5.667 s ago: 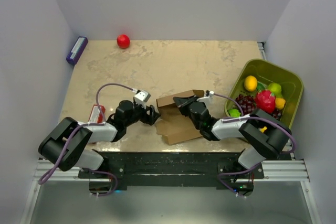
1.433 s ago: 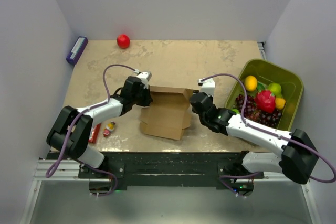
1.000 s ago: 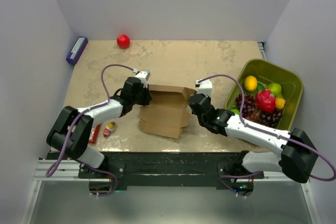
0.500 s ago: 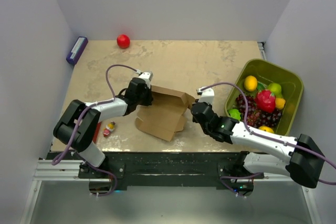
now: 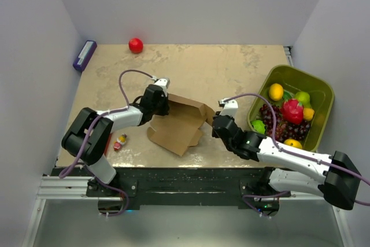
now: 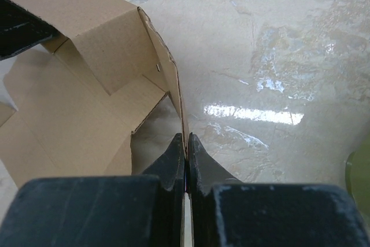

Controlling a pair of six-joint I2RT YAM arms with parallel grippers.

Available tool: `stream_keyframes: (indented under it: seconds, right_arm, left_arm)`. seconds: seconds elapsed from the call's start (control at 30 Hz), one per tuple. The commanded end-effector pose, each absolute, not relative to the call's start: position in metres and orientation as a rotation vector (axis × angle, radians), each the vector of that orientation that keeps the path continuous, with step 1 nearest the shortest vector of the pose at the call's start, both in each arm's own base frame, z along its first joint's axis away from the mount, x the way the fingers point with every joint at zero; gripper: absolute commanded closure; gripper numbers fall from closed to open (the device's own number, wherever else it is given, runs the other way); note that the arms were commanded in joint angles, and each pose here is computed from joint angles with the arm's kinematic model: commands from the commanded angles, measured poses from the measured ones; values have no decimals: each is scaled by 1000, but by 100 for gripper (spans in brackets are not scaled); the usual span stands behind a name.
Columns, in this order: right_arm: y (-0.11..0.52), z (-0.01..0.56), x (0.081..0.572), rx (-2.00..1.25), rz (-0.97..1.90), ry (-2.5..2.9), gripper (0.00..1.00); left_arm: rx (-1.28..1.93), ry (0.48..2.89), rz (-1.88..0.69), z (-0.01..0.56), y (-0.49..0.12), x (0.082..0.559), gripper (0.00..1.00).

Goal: Fold the paper box

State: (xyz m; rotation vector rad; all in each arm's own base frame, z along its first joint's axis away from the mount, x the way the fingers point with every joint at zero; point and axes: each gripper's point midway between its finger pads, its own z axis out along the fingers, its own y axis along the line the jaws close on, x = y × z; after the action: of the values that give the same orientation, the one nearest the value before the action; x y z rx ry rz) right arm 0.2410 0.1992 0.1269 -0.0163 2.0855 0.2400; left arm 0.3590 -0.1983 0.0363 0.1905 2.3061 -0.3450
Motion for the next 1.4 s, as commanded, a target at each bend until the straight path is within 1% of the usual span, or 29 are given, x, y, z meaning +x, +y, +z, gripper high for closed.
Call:
stream_keyframes:
  seconds: [0.0,0.3,0.43,0.53,0.6,0.8,0.97,1.13,1.17,1.23,1.27,1.33,1.37]
  right_arm:
    - [182,131,236,40,210,2062,100]
    - [185,133,234,41,221,2061,100]
    - [186,131,233,38,229,2063,100]
    - [187,132,234,37,235,2050,100]
    - [188,134,237,51,235,2034,100]
    - [201,126,243,49,268,2022,100]
    - [206,116,246,28,247,2045,100]
    - [203,105,243,20,232,2058,100]
    - [202,104,242,18,231,2060,100]
    - [202,101,242,18,227,2065,100]
    - [201,100,242,16,223,2068,100]
    - [202,101,242,16,223,2068,100]
    - [202,100,242,12,222,2069,100]
  left_arm:
    - [-8,2285,18,32,-134,384,100]
    - [-58,2288,94,31,-123,388,100]
    - [-49,2292,84,33,-123,387,100]
    - [48,2241,-100,38,-148,385,100]
    - [99,2224,-176,41,-157,378,100]
    - [155,2282,-199,17,-158,360,100]
    - [173,2267,-264,18,-170,360,100]
    - [209,2232,-321,23,-179,361,85]
    - [224,2227,-325,23,-180,361,81]
    - [239,2213,-334,25,-181,361,76]
    - [253,2207,-336,25,-182,360,71]
    - [263,2187,-347,29,-183,360,66]
    - [275,2181,-348,30,-183,359,62]
